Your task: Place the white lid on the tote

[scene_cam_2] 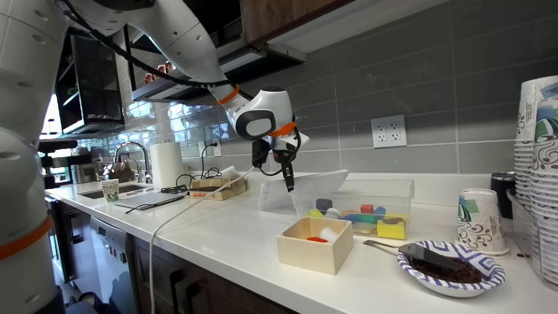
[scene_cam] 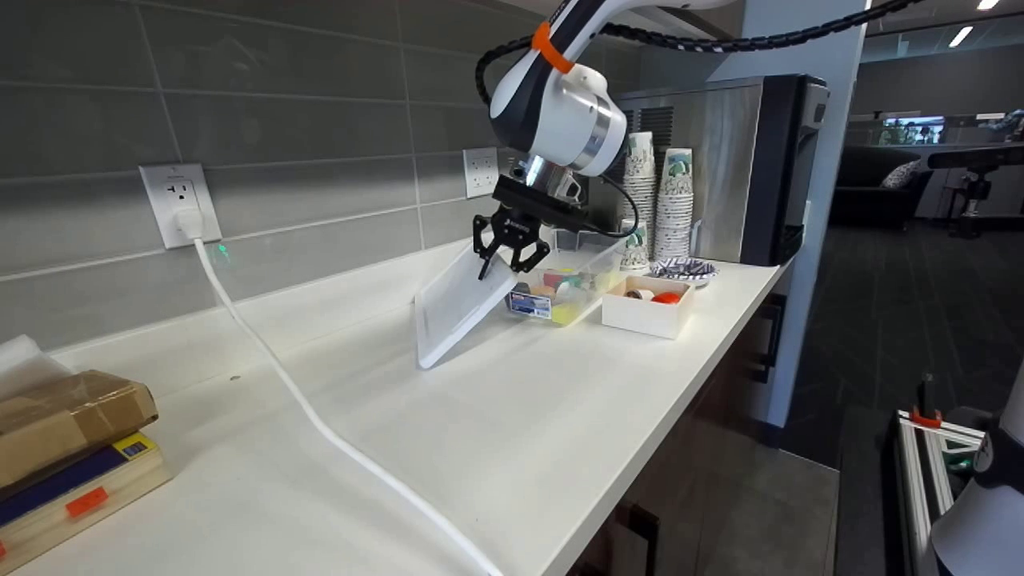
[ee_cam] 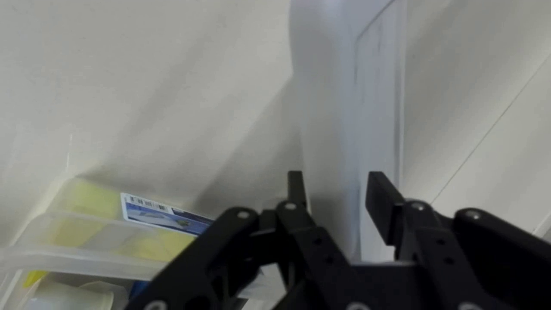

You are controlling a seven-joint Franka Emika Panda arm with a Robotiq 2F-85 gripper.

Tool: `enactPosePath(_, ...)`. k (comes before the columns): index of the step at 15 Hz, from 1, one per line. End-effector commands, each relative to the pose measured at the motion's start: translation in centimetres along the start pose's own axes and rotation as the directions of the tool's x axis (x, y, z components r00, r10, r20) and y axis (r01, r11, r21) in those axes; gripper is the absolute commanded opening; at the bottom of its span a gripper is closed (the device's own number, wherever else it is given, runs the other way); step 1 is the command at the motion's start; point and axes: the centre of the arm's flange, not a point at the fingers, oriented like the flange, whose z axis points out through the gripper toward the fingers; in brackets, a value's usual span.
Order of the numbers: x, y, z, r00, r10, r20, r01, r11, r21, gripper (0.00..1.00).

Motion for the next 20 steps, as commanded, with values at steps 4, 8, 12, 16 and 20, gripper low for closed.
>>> enactPosePath(4,0.3,0.4,-0.8,1.0,-0.012,-0.017,0.012,0.999,0.033,0.0)
enactPosePath(8,-0.4,0.4,-2.2,0.999,-0.013,-0.047,0.017,0.996,0.086,0.0)
enactPosePath(12,-1.2,0.6,-4.1,0.993,-0.011,-0.121,0.03,0.987,0.16,0.02)
enactPosePath(16,-2.6,1.3,-6.2,0.971,0.021,-0.237,0.038,0.97,0.24,0.02)
enactPosePath(20,-4.2,2.9,-8.3,0.935,0.11,-0.337,0.002,0.949,0.315,0.02)
